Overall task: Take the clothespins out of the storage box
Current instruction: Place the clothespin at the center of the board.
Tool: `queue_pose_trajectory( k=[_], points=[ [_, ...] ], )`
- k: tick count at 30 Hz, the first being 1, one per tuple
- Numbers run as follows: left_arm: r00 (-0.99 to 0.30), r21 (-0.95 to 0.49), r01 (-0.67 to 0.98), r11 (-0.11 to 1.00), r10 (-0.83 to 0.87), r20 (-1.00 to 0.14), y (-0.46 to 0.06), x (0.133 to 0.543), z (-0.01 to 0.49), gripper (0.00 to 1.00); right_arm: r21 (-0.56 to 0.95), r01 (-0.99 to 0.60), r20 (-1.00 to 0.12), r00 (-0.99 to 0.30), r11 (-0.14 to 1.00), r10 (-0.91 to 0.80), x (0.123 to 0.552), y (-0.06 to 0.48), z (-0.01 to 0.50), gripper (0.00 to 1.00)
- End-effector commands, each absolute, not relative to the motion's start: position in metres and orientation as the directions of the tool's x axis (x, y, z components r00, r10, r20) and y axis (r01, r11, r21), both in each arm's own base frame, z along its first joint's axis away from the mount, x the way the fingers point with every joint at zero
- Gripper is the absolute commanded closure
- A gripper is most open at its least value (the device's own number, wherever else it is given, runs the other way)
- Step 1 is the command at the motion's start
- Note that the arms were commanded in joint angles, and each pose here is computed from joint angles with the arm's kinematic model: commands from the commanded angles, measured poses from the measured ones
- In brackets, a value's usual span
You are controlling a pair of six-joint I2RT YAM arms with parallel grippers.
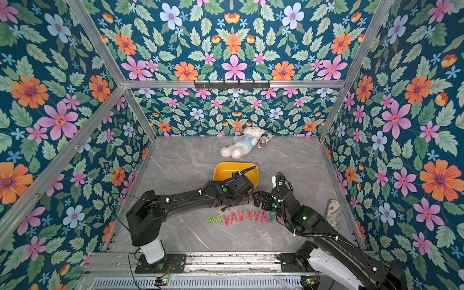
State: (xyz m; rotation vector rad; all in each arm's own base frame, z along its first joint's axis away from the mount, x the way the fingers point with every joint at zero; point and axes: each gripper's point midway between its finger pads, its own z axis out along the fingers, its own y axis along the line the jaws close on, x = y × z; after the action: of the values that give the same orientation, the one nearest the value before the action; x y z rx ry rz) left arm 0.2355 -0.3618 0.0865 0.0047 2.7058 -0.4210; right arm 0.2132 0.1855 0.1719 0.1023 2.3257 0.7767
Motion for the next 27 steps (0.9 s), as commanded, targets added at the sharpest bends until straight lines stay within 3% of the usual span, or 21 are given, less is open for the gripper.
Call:
queue_pose_trajectory(
  k=[1,19,27],
  points=[
    [-0.916,-0.329,0.022,0.944,-0.113,-0.385,-0.371,0.237,0.082,0.95,0.553,-0.110,-0.568,-0.775,0.826,0.277,0.208,0.179,0.167,0.01],
    [-0.942,-0.222,0.013,0.975,-0.062,-0.329,-0.370,0.241,0.029,0.93,0.547,-0.077,-0.568,-0.766,0.833,0.302,0.205,0.168,0.162,0.01],
    [-0.945,-0.220,0.015,0.975,-0.058,-0.322,-0.369,0.242,0.026,0.82,0.536,-0.079,-0.575,-0.763,0.840,0.295,0.208,0.169,0.161,0.01]
  ],
)
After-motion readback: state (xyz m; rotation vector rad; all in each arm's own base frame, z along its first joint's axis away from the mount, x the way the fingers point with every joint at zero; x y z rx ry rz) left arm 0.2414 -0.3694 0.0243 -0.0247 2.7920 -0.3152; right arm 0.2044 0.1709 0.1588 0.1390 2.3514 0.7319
